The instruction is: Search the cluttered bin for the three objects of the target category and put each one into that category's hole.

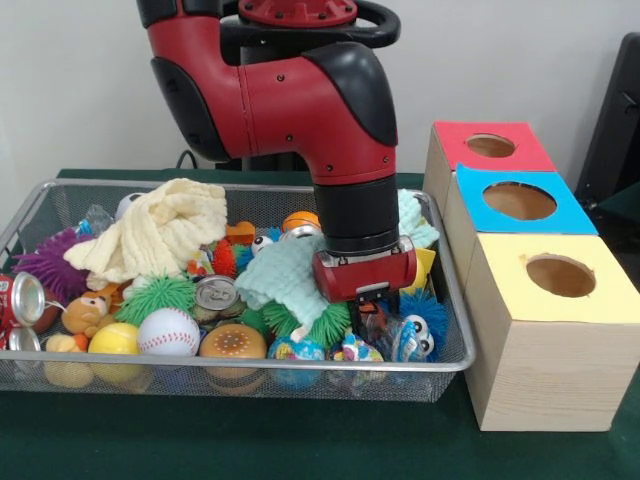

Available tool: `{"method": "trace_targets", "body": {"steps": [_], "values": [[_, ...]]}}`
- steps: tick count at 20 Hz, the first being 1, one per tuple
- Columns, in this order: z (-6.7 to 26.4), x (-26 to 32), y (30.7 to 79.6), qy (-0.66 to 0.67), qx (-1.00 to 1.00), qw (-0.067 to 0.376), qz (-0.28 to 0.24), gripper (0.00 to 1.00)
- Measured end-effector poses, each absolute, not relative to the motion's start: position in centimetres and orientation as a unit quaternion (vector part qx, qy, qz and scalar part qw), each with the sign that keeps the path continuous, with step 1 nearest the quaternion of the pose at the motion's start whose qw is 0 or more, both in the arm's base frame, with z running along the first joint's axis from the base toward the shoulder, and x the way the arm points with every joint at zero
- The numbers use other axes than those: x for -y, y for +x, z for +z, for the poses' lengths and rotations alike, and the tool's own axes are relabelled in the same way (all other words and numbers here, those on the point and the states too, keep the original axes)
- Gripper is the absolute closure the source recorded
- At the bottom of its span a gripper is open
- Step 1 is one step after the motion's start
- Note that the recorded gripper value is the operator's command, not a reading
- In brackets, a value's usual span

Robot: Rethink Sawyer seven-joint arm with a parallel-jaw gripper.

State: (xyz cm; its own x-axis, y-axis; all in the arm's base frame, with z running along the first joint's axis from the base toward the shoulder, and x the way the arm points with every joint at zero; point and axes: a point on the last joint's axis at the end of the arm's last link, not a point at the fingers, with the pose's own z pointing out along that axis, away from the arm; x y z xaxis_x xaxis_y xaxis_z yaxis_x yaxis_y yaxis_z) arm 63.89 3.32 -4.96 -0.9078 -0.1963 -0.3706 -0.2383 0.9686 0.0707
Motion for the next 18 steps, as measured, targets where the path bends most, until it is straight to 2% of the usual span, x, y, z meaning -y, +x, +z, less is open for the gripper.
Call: {"method": "trace_targets", "body": {"steps": [8, 18], "values": [[-4.2, -3.1, 63.9, -0.112, -0.976, 0.181, 0.055, 1.00], [2.6, -0.4, 65.1, -0.091, -0.984, 0.146, 0.043, 1.00]]}}
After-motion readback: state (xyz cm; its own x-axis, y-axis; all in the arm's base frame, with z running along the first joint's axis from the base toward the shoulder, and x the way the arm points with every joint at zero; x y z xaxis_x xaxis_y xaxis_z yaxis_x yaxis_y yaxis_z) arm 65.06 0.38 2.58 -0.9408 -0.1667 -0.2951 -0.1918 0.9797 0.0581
